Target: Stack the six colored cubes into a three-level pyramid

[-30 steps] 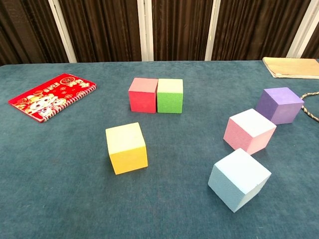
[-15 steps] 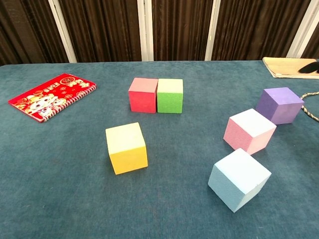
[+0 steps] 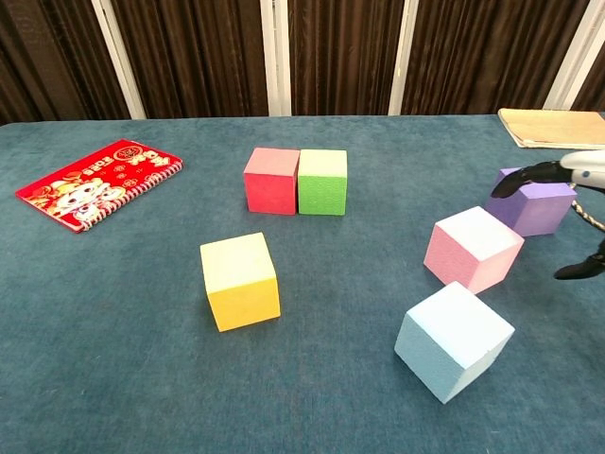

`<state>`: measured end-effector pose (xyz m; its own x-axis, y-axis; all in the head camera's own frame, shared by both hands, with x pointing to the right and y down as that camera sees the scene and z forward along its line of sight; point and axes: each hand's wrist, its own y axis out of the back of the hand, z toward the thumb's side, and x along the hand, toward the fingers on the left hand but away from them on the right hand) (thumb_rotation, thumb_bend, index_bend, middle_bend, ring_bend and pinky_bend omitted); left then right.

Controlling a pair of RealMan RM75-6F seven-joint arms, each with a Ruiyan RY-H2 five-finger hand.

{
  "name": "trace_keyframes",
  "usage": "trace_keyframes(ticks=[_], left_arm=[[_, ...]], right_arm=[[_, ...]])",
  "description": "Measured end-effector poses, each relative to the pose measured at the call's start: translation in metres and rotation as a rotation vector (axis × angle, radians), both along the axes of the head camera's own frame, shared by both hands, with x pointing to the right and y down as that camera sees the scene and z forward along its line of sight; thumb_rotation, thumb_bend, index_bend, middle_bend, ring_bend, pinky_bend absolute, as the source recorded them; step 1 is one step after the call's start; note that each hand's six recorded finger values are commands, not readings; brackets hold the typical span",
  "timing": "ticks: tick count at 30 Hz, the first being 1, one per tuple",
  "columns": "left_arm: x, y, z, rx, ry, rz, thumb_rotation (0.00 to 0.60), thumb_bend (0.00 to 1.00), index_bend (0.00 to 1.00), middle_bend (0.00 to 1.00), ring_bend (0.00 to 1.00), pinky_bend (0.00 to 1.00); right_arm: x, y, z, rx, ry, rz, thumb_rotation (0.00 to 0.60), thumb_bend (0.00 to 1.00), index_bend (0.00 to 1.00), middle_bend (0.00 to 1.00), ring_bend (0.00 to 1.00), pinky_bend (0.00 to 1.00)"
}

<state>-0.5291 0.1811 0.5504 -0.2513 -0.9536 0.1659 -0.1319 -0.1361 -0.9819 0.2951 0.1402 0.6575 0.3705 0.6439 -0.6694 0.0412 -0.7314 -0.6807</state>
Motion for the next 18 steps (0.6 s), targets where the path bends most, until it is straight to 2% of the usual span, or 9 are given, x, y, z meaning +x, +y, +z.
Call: trace_keyframes(ticks=[18], left_arm=[[-0.003, -0.002, 0.004, 0.019, 0.01, -0.037, 0.6, 0.32, 0.13, 0.12, 0.01, 0.0]], right_arm=[[-0.045, -0.015, 0.014, -0.032, -0.067, -0.072, 0.6, 0.19, 0.21, 0.22, 0.09, 0.0]])
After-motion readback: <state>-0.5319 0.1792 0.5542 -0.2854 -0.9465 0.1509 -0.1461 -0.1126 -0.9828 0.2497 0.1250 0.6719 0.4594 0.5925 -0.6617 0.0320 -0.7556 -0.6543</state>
